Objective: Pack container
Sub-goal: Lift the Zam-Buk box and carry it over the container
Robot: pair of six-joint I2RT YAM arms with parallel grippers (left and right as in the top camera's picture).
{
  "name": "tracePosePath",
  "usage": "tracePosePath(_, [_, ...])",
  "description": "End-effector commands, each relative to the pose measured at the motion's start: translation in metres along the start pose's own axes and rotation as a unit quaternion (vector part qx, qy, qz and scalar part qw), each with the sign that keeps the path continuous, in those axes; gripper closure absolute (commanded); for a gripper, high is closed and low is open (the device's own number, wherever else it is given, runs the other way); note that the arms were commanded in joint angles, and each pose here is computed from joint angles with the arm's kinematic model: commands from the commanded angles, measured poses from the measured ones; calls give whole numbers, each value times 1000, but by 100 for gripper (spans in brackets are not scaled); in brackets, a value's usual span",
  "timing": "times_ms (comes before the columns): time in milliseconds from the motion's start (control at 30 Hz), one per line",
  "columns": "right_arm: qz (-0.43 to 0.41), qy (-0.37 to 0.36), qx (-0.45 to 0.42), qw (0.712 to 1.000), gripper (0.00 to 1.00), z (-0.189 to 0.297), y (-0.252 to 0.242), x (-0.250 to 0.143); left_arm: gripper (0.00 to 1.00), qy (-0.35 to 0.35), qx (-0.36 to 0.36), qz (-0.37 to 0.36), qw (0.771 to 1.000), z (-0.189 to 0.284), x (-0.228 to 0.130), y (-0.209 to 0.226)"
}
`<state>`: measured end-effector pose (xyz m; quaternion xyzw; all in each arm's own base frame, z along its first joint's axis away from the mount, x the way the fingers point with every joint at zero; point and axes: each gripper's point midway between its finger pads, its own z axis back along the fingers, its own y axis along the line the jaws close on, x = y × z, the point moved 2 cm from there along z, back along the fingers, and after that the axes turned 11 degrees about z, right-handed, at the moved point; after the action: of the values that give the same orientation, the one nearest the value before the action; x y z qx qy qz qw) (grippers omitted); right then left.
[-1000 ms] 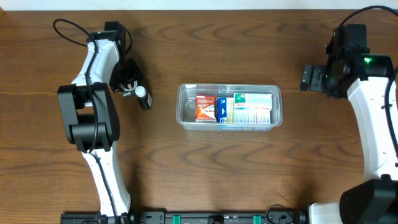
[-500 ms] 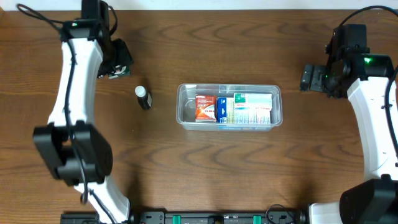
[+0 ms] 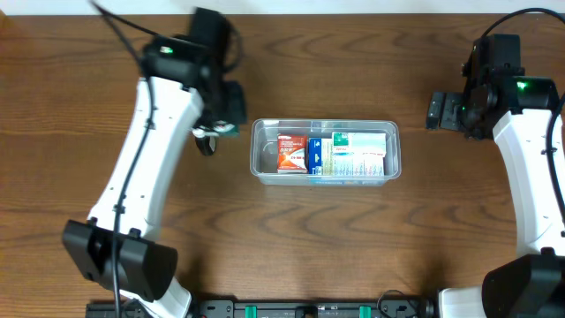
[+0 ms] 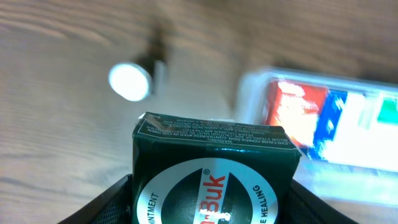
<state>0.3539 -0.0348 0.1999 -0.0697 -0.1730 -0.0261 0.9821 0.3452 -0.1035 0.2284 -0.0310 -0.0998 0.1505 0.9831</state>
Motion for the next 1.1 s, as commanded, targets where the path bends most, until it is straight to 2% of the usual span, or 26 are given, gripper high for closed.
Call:
tracePosePath(0, [-14,-18,-8,1000,1,11,-6,4,36,-3,-10,12,1000,9,-16,-21])
tracePosePath(300, [-14,-18,-8,1000,1,11,-6,4,36,-3,-36,-14,999,4,-55,-77])
tracePosePath(600, [-14,-18,-8,1000,1,11,-6,4,36,0,-47,-5,999,-24,-68,-109])
tracePosePath(1067, [-14,-18,-8,1000,1,11,-6,4,36,52,23,1,998,-103,-79,-114])
